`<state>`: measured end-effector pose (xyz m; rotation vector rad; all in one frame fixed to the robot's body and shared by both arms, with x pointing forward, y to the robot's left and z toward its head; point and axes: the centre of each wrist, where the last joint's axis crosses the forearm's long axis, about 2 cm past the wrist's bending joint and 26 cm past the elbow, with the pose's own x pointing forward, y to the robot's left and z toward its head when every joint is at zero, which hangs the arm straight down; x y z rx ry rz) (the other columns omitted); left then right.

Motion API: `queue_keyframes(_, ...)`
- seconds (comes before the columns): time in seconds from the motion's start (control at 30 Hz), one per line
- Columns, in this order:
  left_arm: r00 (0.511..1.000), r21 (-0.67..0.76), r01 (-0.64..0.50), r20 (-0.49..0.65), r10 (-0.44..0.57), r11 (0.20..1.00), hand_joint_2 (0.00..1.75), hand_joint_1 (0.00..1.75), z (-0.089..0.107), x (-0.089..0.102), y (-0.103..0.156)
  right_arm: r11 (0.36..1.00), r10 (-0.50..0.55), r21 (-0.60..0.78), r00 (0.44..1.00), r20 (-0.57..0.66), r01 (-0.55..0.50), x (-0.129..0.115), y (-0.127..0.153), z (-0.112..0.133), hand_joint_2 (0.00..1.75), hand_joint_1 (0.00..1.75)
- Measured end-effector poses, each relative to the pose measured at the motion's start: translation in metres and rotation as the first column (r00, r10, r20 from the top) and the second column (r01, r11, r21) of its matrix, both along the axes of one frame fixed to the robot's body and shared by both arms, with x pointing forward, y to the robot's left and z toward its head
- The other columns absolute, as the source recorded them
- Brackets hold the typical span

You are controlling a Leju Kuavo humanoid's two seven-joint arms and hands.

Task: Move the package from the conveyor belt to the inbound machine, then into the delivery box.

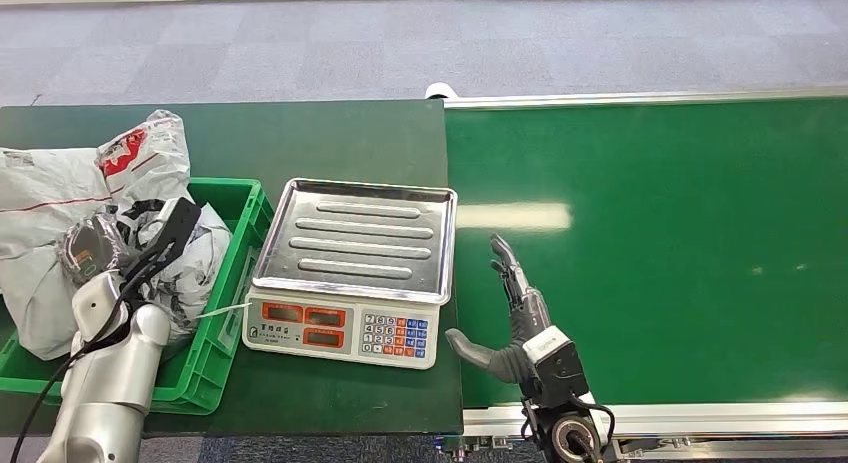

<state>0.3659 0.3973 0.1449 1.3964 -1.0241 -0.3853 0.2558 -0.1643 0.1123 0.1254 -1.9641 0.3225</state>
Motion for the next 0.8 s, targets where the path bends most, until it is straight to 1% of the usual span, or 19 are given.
queue_keyframes(0.03, 1.0, 0.001, -0.005, -0.016, 0.005, 1.0, 1.75, 0.17, 0.0, -0.004, 0.001, 1.0, 0.0, -0.001, 1.0, -0.003, 0.0, 0.0, 0.0, -0.001, 1.75, 0.0)
queue_keyframes(0.1, 1.0, 0.0, -0.018, -0.021, 0.018, 1.0, 1.75, 0.12, 0.0, -0.011, 0.002, 1.0, 0.0, 0.0, 1.0, -0.009, 0.0, -0.001, 0.001, -0.002, 1.75, 0.0)
queue_keyframes(0.17, 0.999, -0.002, -0.029, -0.016, 0.029, 1.0, 1.75, 0.03, 0.0, -0.015, 0.003, 1.0, -0.001, 0.0, 1.0, -0.012, 0.001, -0.001, 0.002, -0.002, 1.75, 0.0)
queue_keyframes(0.27, 1.0, -0.012, -0.028, 0.007, 0.028, 1.0, 1.75, 0.0, 0.001, -0.021, 0.004, 1.0, -0.003, 0.0, 1.0, -0.016, 0.003, -0.002, 0.002, -0.003, 1.75, 0.0)
queue_keyframes(0.3, 0.999, -0.026, -0.015, 0.03, 0.016, 1.0, 1.75, 0.0, 0.001, -0.023, 0.004, 1.0, -0.004, 0.001, 1.0, -0.018, 0.004, -0.002, 0.002, -0.003, 1.75, 0.0)
queue_keyframes(0.37, 0.993, -0.081, 0.037, 0.112, -0.028, 0.996, 1.75, 0.0, 0.002, -0.03, 0.004, 1.0, -0.012, 0.0, 1.0, -0.025, 0.012, -0.004, 0.001, -0.005, 1.75, 0.0)
queue_keyframes(0.4, 0.985, -0.114, 0.07, 0.164, -0.051, 0.991, 1.75, 0.0, 0.003, -0.035, 0.003, 1.0, -0.016, 0.0, 0.999, -0.03, 0.016, -0.005, 0.0, -0.006, 1.75, 0.0)
queue_keyframes(0.47, 0.952, -0.183, 0.148, 0.292, -0.09, 0.972, 1.75, 0.0, 0.006, -0.044, 0.001, 1.0, -0.024, 0.0, 0.999, -0.039, 0.024, -0.007, -0.002, -0.009, 1.75, 0.0)
queue_keyframes(0.5, 0.924, -0.213, 0.197, 0.366, -0.108, 0.957, 1.75, 0.0, 0.008, -0.048, -0.001, 1.0, -0.026, 0.0, 0.999, -0.043, 0.026, -0.008, -0.002, -0.01, 1.75, 0.0)
queue_keyframes(0.53, 0.886, -0.237, 0.252, 0.446, -0.125, 0.938, 1.75, 0.0, 0.011, -0.052, -0.003, 1.0, -0.028, 0.0, 0.999, -0.046, 0.028, -0.01, -0.003, -0.012, 1.75, 0.0)
queue_keyframes(0.63, 0.745, -0.245, 0.407, 0.646, -0.164, 0.88, 1.75, 0.0, 0.021, -0.065, -0.014, 0.999, -0.032, 0.003, 0.998, -0.051, 0.032, -0.013, -0.004, -0.015, 1.75, 0.0)
queue_keyframes(0.77, 0.542, -0.149, 0.581, 0.805, -0.243, 0.8, 1.75, 0.0, 0.034, -0.085, -0.033, 0.999, -0.037, 0.01, 0.998, -0.053, 0.037, -0.015, -0.007, -0.018, 1.75, 0.0)
queue_keyframes(0.8, 0.512, -0.133, 0.605, 0.82, -0.256, 0.785, 1.75, 0.0, 0.035, -0.088, -0.036, 0.999, -0.037, 0.011, 0.998, -0.054, 0.038, -0.015, -0.007, -0.018, 1.75, 0.0)
